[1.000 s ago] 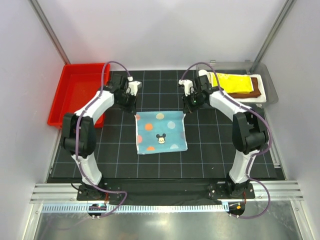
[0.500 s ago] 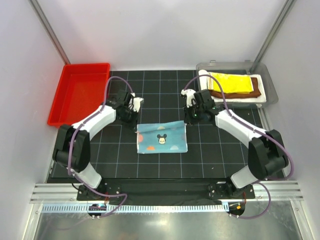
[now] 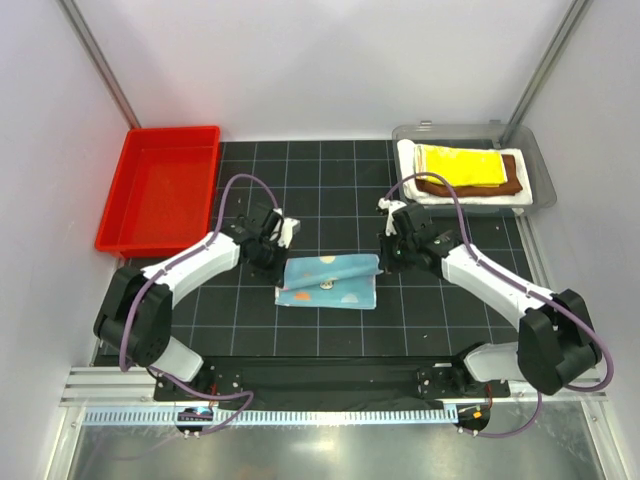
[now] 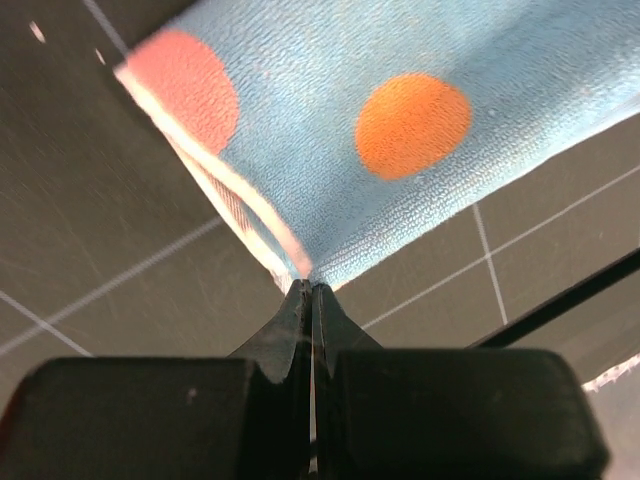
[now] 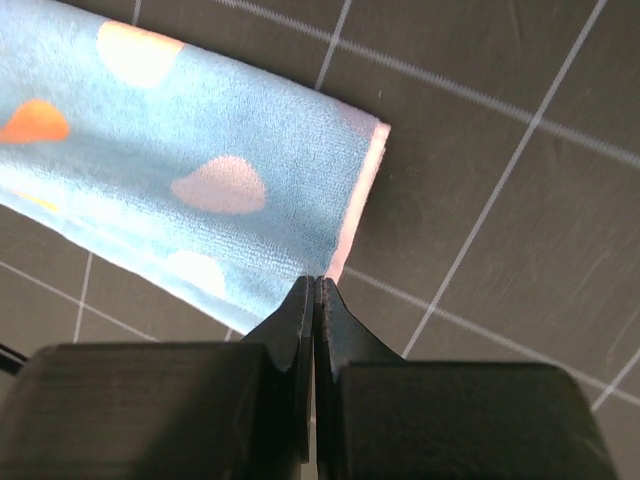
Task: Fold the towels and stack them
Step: Fold the towel
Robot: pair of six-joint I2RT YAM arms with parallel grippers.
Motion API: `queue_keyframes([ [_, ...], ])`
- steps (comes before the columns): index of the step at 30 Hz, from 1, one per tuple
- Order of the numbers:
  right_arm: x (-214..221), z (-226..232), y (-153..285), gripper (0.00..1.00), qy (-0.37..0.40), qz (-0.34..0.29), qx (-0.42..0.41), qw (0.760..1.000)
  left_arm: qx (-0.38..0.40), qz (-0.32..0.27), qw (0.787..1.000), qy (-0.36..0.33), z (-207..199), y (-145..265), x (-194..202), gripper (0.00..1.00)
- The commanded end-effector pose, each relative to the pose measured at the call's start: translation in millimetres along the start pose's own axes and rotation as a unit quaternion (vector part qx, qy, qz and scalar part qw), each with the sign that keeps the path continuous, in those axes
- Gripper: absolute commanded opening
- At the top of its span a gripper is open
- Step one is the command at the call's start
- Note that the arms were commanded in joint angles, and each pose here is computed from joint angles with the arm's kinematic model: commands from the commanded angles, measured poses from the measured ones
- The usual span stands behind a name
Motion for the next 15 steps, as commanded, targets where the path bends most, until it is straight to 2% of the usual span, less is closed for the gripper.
queue_keyframes([
  [1, 8, 8, 8, 0.01, -0.03, -0.007, -0.01, 0.999, -0.016, 0.002, 1.0, 0.023, -1, 7, 10, 0.0],
  [9, 31, 31, 10, 0.01, -0.048, 0.001, -0.059, 0.997, -0.048, -0.012, 0.998, 0.033, 3, 17, 8, 0.0],
  [15, 51, 21, 1, 0.01, -0.07, 0.02, -0.039, 0.997, -0.034, 0.011, 0.999, 0.033, 0, 14, 16, 0.0],
])
Point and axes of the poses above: each gripper's point midway between its finger pads, its own y axis back along the fingers, its own z axis along the line the jaws close on, x = y × z, the point moved 4 cm from there along y, back along the fingers, and after that the axes turned 12 degrees about -y, right-handed, at the moved point
